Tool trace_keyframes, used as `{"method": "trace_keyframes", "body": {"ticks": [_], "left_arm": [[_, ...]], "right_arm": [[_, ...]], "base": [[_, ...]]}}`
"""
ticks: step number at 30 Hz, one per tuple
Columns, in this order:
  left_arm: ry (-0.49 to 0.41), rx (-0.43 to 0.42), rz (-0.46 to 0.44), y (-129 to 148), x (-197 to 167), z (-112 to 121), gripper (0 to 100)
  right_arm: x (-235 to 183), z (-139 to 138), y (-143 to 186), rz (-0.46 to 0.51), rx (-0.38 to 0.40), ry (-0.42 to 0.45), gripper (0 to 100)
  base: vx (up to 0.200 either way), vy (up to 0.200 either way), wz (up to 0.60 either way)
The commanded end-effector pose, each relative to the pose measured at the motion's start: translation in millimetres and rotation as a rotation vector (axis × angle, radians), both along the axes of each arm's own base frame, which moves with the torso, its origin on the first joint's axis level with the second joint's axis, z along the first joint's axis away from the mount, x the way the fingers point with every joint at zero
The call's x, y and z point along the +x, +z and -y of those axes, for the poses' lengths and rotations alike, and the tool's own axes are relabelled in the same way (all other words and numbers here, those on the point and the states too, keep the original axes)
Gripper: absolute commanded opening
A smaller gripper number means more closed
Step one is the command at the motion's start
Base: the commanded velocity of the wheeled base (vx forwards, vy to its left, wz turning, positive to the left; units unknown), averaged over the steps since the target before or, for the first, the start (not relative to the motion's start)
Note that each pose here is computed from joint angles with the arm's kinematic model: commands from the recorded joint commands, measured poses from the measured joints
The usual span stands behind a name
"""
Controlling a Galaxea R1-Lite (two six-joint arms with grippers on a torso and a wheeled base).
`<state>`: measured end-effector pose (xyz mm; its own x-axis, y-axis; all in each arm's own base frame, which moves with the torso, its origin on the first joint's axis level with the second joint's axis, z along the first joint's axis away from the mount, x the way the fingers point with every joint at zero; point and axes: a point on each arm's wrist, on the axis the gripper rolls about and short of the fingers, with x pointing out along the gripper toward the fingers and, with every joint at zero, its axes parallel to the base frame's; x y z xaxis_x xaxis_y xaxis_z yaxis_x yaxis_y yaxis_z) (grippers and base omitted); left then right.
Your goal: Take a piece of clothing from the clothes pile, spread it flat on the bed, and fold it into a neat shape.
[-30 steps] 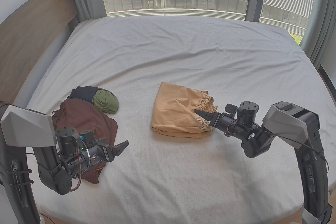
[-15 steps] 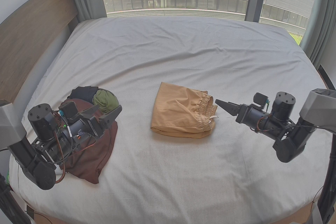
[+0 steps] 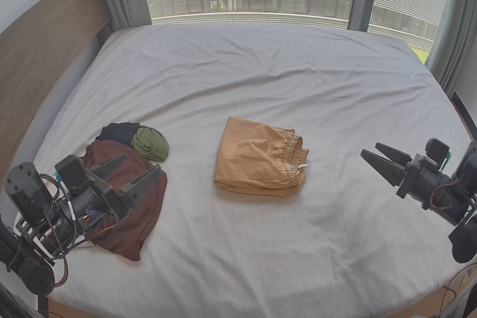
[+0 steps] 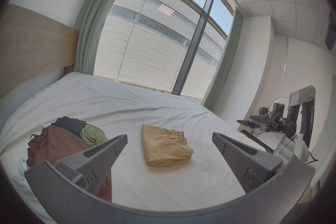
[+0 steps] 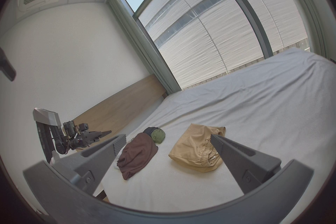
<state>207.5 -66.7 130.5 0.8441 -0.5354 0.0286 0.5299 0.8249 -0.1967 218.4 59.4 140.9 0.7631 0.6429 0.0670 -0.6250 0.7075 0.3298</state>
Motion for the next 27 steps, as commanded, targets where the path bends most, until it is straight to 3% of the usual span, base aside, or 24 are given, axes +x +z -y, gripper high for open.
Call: {"method": "trace_keyframes", "body": {"ticks": [1,6,11,27], "left_arm": [[0.001,-0.004,0.059,12,-30,-8,100],[0.019,0.002,0.082,15,-39,-13,100],[0.079,0.126,0.088,5,-46,-26,100],[0.095,0.128,0.132,17,-65,-32,100]], "right_arm": [[-54,14,24,0.131,0.017,-0.007,100],[-85,20,21,0.145,0.019,-0.010,100],[-103,26,29,0.192,0.016,-0.025,100],[-147,34,29,0.191,0.016,-0.023,100]], "base": [[0.000,0.000,0.00],[0.000,0.000,0.00],[0.000,0.000,0.00],[0.000,0.000,0.00]]}}
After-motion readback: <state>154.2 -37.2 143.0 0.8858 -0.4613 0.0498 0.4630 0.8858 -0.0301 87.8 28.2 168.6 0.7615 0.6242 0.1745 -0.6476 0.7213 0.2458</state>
